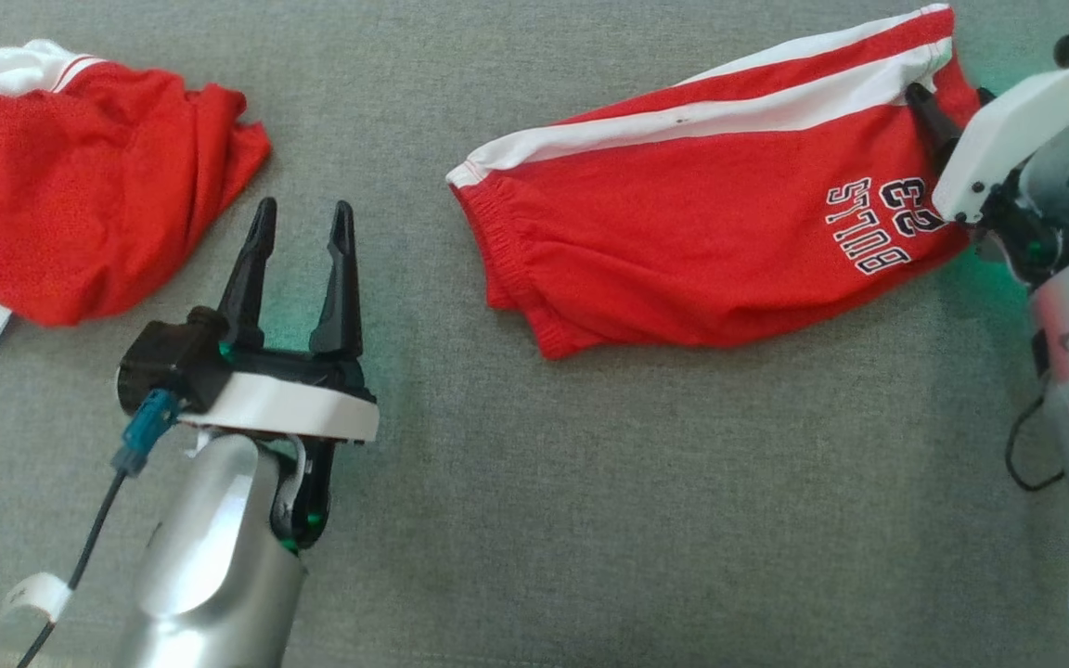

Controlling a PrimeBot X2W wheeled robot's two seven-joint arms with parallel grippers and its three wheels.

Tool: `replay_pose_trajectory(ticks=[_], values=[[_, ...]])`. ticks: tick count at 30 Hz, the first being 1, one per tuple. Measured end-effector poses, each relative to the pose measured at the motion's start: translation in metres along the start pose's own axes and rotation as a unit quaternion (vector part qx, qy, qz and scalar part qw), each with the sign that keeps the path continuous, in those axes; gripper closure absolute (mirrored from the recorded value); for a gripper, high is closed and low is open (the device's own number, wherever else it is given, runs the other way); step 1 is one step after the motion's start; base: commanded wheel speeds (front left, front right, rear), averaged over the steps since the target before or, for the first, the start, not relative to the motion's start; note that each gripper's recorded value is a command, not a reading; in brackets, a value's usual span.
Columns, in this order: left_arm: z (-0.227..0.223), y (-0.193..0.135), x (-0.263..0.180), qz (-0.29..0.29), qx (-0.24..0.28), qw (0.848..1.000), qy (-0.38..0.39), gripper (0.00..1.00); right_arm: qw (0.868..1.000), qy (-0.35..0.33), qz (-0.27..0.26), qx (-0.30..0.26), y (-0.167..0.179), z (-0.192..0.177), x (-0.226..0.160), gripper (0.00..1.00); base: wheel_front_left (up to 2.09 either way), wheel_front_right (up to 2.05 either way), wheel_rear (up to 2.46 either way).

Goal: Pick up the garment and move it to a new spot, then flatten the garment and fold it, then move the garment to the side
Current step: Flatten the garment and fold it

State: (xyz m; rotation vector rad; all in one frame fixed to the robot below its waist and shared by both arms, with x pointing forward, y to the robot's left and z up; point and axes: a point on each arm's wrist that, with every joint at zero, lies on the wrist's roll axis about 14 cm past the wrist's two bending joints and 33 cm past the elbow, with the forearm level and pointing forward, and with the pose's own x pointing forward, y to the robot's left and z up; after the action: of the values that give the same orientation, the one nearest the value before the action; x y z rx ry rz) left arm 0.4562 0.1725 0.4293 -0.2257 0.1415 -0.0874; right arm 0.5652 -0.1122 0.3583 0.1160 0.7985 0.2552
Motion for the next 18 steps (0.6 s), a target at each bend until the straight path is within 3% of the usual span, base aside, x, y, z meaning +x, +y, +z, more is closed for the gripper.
replay_pose_trajectory(ticks=[1,2,3,11,18], values=[[0.001,0.000,0.000,0.000,0.000,1.000,-0.002,0.00,1.000,0.009,-0.001,-0.004,0.000,0.000,0.000,0.04,0.00,0.00,0.00],[0.002,-0.001,-0.001,-0.002,-0.001,1.000,-0.003,0.00,1.000,0.015,-0.001,-0.005,0.001,0.000,-0.001,0.68,0.00,0.00,0.00],[0.003,-0.002,-0.001,-0.002,0.000,1.000,-0.005,0.00,1.000,0.017,-0.001,-0.007,0.003,0.000,-0.002,1.00,0.00,0.00,0.00],[0.002,-0.006,-0.010,-0.003,-0.005,1.000,-0.005,0.00,1.000,-0.013,0.007,-0.023,0.012,-0.007,-0.021,1.00,0.00,0.00,0.00],[0.003,-0.023,-0.015,-0.024,-0.013,1.000,-0.006,0.00,0.993,-0.077,-0.068,-0.058,-0.049,0.009,-0.071,1.00,0.00,0.00,0.00]])
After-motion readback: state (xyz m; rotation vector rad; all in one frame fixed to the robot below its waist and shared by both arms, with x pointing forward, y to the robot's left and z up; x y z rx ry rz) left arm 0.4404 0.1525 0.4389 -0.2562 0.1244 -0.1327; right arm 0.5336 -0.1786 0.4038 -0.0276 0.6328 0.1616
